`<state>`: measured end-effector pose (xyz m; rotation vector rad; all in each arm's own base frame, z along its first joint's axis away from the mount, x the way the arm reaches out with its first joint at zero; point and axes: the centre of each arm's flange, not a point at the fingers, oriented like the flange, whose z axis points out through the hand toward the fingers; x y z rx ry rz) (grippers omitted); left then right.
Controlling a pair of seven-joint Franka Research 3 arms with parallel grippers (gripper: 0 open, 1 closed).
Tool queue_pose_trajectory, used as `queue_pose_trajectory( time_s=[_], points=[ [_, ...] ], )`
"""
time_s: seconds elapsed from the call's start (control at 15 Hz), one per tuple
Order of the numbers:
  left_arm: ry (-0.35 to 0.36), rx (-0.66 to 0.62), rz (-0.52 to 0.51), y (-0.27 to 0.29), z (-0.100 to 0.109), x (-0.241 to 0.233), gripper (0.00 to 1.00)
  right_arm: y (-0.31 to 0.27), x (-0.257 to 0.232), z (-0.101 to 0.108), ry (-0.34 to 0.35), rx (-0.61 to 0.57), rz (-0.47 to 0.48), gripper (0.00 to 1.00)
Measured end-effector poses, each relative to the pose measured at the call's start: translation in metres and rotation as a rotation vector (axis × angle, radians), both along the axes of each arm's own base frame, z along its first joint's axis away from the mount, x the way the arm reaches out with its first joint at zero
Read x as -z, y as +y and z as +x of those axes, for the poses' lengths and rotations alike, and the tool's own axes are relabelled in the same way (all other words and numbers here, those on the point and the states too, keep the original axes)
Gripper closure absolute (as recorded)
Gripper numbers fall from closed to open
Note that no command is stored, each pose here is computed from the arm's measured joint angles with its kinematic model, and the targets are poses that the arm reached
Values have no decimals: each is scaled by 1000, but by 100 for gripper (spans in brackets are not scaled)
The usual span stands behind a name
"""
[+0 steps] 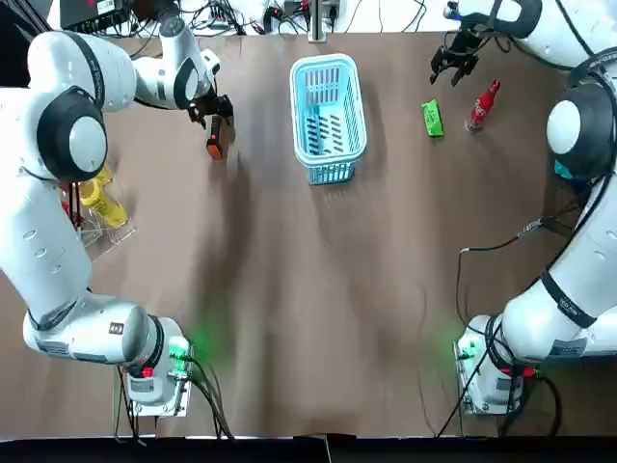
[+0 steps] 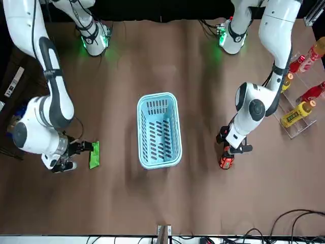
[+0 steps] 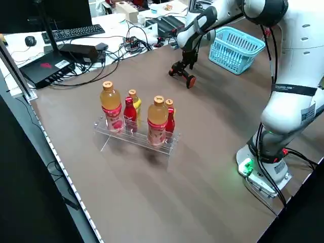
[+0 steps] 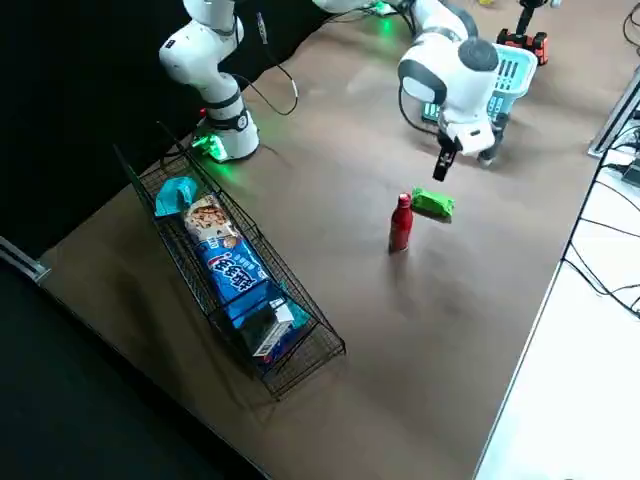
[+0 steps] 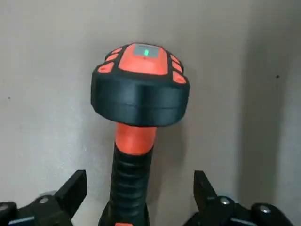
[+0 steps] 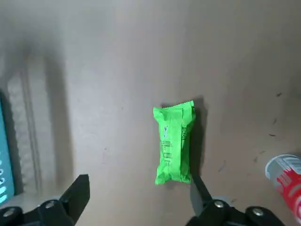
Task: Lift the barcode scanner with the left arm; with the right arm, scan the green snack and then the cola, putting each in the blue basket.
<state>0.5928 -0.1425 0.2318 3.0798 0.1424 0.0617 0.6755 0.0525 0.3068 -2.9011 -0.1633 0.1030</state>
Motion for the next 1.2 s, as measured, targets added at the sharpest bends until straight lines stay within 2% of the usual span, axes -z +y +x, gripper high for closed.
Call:
queue_pose_trajectory(
  time_s=[0.07,0.2,0.4,0.8,0.87,1.0,1.2],
  points=[
    [2,0,0,0,0,1,0,-1,8,1,5,5,2,6],
    [8,-1,1,1,-1,5,0,-3,22,4,-1,12,-2,22],
    [11,38,36,2,-2,13,0,-7,56,12,-37,27,-15,25],
    [13,55,52,4,-2,16,3,-12,93,10,-10,9,-20,30],
    [14,55,52,4,-3,17,5,-14,95,10,-8,10,-21,33],
    [17,62,57,4,-3,20,21,-15,96,10,-6,11,-21,33],
    [19,77,69,3,-4,23,24,-16,101,9,2,8,-23,36]
  ],
)
